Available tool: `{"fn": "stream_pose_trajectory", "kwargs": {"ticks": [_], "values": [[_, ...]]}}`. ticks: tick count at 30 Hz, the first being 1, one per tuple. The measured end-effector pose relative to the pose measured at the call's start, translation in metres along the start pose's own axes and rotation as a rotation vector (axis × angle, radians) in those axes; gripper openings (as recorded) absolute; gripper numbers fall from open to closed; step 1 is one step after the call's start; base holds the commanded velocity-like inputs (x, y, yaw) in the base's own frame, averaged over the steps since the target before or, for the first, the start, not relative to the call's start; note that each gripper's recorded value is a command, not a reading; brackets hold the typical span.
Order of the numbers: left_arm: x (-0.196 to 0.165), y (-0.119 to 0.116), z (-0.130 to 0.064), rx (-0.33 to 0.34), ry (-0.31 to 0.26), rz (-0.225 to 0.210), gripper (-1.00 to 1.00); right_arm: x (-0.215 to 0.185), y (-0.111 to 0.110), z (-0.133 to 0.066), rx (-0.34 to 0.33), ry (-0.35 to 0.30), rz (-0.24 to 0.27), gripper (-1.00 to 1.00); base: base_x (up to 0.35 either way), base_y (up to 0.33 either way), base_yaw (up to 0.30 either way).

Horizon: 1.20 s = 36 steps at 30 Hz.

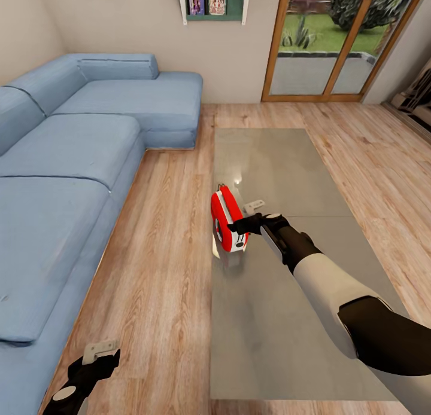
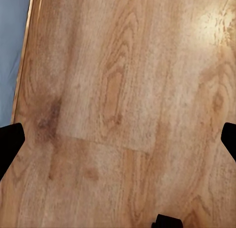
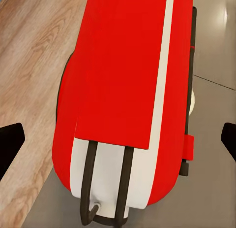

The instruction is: Turn on the radio receiver that's on the table in the living room.

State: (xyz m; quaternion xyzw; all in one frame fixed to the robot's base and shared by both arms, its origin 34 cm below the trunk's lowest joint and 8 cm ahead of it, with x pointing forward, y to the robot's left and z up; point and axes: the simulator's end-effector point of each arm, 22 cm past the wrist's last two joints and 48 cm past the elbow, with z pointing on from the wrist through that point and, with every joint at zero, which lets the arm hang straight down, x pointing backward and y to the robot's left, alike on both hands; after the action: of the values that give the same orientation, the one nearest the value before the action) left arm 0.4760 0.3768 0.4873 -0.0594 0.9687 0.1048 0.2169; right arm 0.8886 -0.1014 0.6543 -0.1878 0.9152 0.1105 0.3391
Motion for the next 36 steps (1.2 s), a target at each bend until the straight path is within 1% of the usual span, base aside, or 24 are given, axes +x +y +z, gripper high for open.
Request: {"fn": "stream_pose_trajectory", "kwargs": {"ticks": [36], "values": [[0.003, -0.0001, 0.0011, 0.0, 0.006, 0.001, 1.0, 0.0043, -0.0012, 0.0031, 0.003, 0.006, 0.002, 1.0, 0.0, 0.0, 0.0]]}}
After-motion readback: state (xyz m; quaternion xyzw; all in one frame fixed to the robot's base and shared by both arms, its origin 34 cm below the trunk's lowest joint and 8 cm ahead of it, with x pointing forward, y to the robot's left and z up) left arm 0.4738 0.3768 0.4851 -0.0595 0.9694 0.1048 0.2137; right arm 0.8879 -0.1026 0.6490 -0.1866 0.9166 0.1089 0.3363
